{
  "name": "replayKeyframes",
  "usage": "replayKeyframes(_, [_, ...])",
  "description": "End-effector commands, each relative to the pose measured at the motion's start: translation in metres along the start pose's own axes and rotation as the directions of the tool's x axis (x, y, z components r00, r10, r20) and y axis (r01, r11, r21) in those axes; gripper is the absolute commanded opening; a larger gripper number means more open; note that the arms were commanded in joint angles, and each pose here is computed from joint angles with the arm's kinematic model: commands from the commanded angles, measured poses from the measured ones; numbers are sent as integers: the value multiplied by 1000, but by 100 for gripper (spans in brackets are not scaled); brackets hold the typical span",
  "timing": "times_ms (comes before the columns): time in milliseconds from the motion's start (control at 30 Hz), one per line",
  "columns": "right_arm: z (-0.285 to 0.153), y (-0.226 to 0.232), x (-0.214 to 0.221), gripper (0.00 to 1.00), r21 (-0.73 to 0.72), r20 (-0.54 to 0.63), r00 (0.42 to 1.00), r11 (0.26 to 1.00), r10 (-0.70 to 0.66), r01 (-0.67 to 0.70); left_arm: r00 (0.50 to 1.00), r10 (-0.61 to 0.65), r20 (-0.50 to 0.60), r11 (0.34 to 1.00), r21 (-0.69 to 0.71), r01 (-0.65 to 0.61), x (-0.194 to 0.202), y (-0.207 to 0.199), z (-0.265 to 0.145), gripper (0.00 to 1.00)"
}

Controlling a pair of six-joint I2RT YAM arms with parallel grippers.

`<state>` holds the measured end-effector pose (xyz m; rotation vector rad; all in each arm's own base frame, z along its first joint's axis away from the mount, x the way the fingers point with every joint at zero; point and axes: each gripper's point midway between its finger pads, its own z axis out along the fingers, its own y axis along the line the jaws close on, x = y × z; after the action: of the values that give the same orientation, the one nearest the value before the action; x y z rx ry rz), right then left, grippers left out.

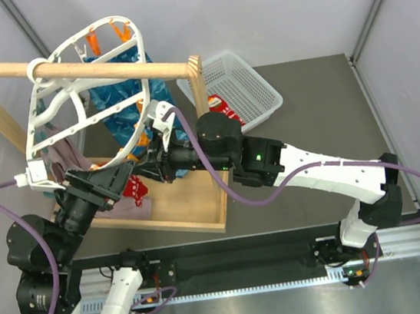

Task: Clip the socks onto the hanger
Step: Open the clamp at the hanger.

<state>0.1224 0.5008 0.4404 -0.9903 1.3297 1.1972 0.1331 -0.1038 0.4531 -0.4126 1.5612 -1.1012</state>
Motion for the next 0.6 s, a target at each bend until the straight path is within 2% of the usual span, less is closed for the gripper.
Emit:
replayKeyframes(0, [-3,33,-19,0,-145,36,999,988,-41,46,994,2,105,998,57,-8,-24,-14,11,67])
replayKeyframes(367, [1,40,-16,0,-205,22,992,971,-120,122,995,-74,72,995,66,69,-22,-15,23,64])
replayKeyframes(567, [3,39,-8,0,-234,-10,985,958,-173,166,990,-46,130,998,55,39,-31,-16,14,59])
